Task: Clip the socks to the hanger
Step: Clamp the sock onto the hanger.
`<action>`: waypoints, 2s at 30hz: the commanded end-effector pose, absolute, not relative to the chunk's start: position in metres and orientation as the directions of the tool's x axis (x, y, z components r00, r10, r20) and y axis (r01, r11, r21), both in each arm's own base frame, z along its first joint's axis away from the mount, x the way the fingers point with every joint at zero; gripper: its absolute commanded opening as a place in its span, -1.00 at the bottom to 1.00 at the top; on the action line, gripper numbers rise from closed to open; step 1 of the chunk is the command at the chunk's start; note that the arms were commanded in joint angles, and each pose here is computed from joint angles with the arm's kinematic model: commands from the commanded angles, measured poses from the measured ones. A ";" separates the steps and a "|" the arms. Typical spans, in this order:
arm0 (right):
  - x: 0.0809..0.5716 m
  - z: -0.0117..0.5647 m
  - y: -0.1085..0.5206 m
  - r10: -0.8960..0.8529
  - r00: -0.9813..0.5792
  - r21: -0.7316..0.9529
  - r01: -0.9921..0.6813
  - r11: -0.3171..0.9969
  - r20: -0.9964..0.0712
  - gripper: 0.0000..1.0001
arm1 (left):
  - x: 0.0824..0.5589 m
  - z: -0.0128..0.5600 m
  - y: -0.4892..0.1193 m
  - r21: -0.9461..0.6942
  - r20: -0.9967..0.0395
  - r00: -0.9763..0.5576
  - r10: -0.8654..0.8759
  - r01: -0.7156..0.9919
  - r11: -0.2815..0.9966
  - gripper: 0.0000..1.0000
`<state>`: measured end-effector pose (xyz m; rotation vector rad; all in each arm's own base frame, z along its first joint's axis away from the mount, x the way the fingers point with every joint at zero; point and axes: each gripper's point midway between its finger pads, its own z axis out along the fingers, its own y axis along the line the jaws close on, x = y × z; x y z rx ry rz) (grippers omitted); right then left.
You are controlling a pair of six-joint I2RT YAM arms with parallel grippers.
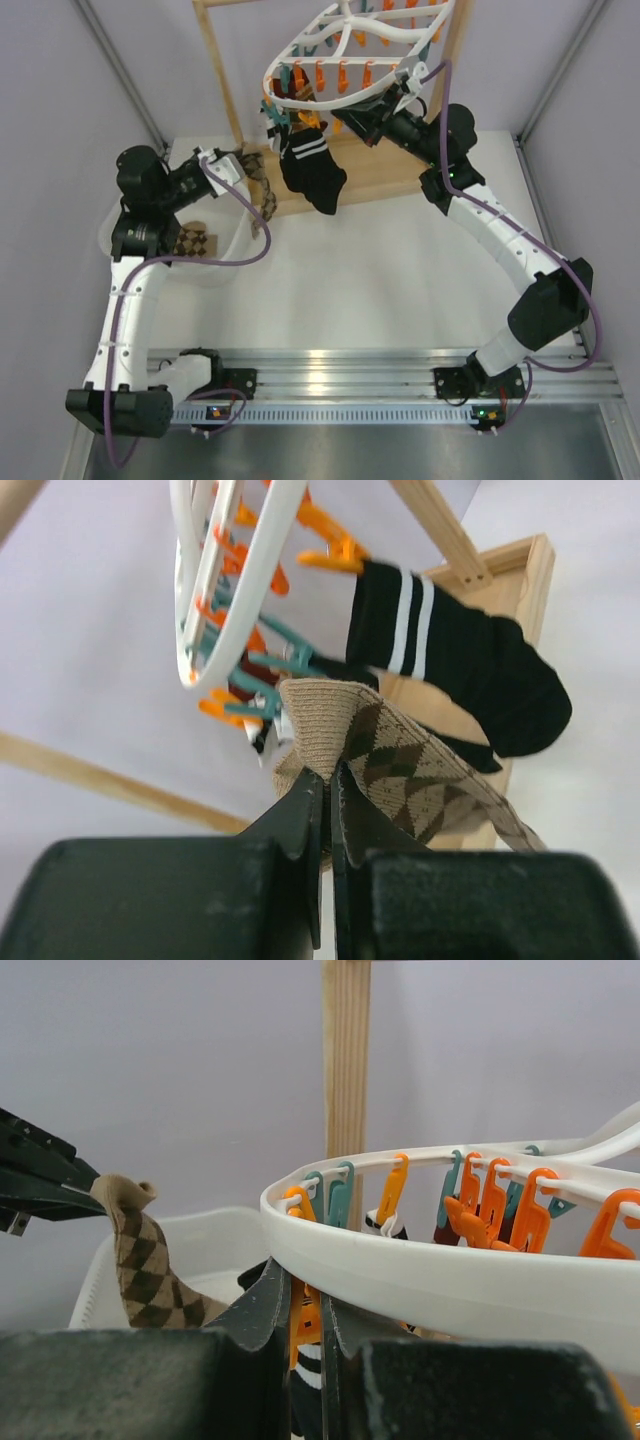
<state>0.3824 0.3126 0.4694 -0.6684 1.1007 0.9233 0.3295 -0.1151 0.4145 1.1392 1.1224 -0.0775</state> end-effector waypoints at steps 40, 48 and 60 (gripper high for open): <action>0.380 0.515 0.292 0.400 0.187 0.041 -0.866 0.498 -0.897 -1.00 | 0.390 0.418 -0.283 0.721 -0.689 0.662 0.296 0.584 0.373 -1.00; 0.374 0.511 0.293 0.392 0.190 0.028 -0.874 0.486 -0.900 -1.00 | 0.400 0.423 -0.284 0.710 -0.698 0.653 0.294 0.576 0.406 -1.00; 0.378 0.505 0.290 0.378 0.192 0.026 -0.865 0.500 -0.906 -1.00 | 0.388 0.430 -0.283 0.748 -0.646 0.719 0.256 0.528 0.403 -1.00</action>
